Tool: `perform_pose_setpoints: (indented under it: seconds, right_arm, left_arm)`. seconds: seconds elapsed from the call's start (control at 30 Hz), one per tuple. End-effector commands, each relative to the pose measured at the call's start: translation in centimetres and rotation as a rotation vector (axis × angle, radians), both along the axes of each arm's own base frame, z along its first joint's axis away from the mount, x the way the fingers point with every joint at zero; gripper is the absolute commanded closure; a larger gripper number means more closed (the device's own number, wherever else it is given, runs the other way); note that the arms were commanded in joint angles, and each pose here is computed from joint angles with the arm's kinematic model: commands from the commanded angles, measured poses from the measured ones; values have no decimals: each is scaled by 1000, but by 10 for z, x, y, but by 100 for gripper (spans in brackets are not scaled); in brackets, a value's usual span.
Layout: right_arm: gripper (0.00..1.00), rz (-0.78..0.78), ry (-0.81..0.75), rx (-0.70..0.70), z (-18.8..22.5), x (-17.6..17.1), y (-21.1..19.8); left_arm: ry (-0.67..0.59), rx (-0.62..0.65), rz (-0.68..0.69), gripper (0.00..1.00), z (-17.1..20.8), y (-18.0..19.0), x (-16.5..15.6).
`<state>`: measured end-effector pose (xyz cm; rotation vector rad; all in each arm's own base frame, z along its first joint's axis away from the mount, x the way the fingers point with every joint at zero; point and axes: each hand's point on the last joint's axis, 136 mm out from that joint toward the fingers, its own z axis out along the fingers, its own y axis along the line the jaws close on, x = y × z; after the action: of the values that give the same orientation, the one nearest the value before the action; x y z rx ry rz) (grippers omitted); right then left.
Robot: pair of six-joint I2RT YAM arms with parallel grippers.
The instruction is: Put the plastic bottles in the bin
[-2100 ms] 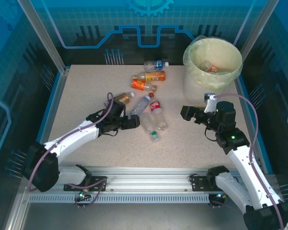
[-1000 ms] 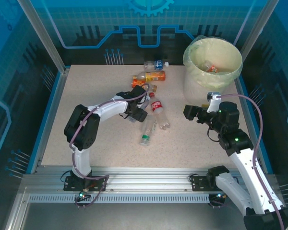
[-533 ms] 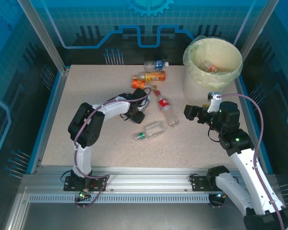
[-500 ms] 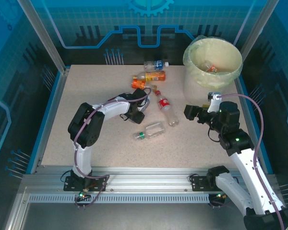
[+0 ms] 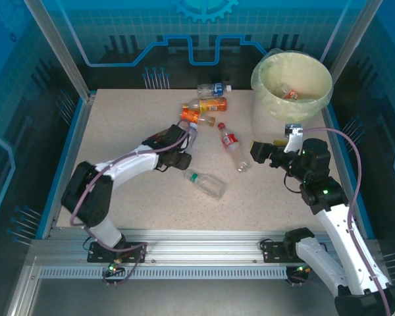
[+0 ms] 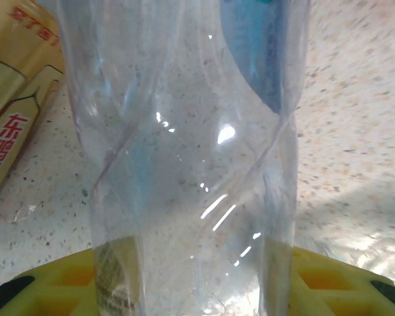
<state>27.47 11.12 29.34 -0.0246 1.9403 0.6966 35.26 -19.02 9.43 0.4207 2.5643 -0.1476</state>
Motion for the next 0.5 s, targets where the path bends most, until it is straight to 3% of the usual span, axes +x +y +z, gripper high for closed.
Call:
perform_pose_setpoints:
  seconds: [0.0, 0.4, 0.47]
  right_arm:
    - [0, 88, -68, 39, 17, -4, 18]
    - [0, 363, -70, 48, 24, -9, 91]
    - [0, 395, -94, 63, 39, -9, 102]
  left_arm:
    - [-67, -156, 16, 62, 28, -10, -3]
    - [-176, -689, -258, 63, 143, -61, -68]
    - [-172, -768, -297, 63, 157, -68, -76]
